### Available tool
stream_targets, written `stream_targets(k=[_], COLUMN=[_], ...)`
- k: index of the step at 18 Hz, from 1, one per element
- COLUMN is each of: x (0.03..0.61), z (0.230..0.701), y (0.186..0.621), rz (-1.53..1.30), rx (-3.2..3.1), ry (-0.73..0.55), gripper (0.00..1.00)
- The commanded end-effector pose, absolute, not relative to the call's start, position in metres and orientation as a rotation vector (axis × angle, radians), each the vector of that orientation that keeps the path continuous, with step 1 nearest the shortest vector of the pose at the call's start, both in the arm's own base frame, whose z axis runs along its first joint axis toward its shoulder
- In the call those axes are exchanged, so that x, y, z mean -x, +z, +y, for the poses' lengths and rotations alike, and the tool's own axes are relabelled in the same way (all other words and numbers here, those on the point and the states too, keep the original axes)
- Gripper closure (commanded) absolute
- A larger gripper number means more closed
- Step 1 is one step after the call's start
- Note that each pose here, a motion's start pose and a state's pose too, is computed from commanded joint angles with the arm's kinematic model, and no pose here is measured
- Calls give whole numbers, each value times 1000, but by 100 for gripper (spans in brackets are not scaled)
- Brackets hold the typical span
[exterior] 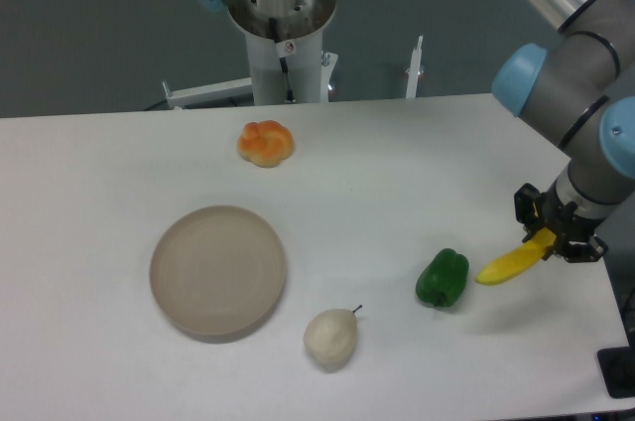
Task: Place bananas on a plate
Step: 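Lift the held yellow banana with the gripper off the table, then carry the banana over the pepper and pear toward the beige plate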
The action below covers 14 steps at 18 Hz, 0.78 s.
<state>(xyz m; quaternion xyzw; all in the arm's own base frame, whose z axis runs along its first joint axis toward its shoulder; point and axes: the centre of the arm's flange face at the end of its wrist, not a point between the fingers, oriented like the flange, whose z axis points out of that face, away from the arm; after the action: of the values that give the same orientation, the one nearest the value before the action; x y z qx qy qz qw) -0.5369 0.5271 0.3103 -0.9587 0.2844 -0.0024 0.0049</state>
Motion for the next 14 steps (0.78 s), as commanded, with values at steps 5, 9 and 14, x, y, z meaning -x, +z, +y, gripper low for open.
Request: stream_targets(k=[5,9,14], x=[522,476,386], z=[537,559,590], y=[316,319,326], rz=[898,850,788], rx=[3003,2994,2996], ry=[-4,-45,-96], gripper=[100,100,100])
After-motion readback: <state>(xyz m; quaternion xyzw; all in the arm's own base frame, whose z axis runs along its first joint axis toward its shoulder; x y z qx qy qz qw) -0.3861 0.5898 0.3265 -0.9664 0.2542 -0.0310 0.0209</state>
